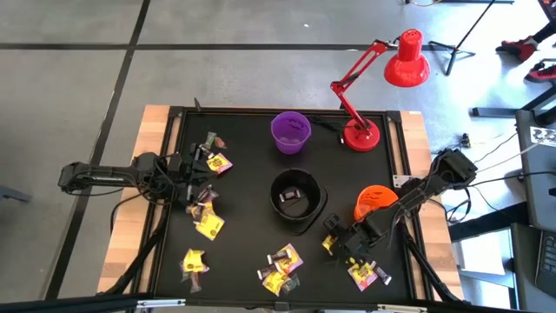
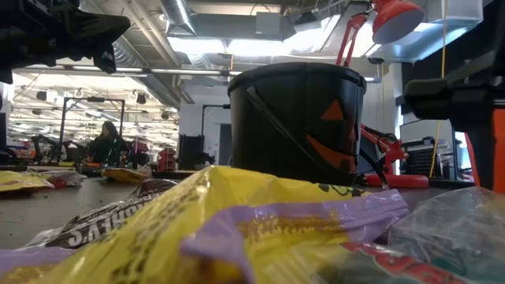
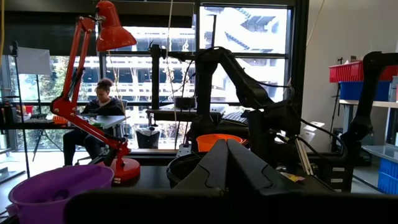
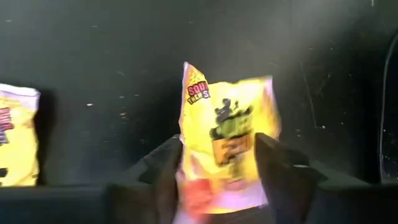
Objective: Sort candy
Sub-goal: Put the yellow candy into the purple bucket
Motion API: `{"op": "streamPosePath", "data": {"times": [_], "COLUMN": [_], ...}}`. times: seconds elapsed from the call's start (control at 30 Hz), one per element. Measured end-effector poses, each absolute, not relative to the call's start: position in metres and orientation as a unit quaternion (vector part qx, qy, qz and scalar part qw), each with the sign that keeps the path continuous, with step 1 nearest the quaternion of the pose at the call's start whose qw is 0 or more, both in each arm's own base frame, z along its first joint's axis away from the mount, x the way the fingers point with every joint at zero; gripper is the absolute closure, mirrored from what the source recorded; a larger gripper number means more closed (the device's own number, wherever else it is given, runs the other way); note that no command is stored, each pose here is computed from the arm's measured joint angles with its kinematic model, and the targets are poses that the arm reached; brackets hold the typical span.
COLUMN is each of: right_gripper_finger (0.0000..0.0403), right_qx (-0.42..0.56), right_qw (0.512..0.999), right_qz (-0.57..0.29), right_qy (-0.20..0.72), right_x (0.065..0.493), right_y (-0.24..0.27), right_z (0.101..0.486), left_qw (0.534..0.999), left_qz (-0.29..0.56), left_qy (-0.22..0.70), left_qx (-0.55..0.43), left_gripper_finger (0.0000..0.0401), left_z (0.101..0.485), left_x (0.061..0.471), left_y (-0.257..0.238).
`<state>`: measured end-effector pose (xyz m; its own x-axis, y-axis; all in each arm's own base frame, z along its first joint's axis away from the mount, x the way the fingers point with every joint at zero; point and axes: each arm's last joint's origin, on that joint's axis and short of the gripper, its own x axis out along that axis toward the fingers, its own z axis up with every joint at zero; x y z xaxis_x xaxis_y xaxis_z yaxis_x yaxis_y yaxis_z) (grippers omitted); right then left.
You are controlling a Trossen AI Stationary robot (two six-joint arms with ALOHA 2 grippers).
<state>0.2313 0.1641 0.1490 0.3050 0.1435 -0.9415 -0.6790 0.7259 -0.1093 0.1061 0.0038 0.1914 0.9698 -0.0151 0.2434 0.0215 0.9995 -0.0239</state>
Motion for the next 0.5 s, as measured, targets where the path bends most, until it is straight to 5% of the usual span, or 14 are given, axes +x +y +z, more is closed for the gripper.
{"op": "streamPosePath", "data": {"times": [0.33, 0.5], "right_gripper_finger": [0.0388, 0.0384], "right_qx": [-0.232, -0.230], "right_qw": [0.775, 0.781], "right_qz": [0.283, 0.284], "right_qy": [0.515, 0.507], "right_x": [0.2378, 0.2380], "right_y": [0.1607, 0.1608], "right_z": [0.1505, 0.1548], "left_qw": [0.992, 0.992], "left_qz": [-0.009, -0.009], "left_qy": [-0.123, -0.123], "left_qx": [-0.013, -0.013], "left_gripper_finger": [0.0401, 0.0401], "left_z": [0.1914, 0.1915], "left_x": [0.1061, 0.1061], "left_y": [0.0038, 0.0038]}}
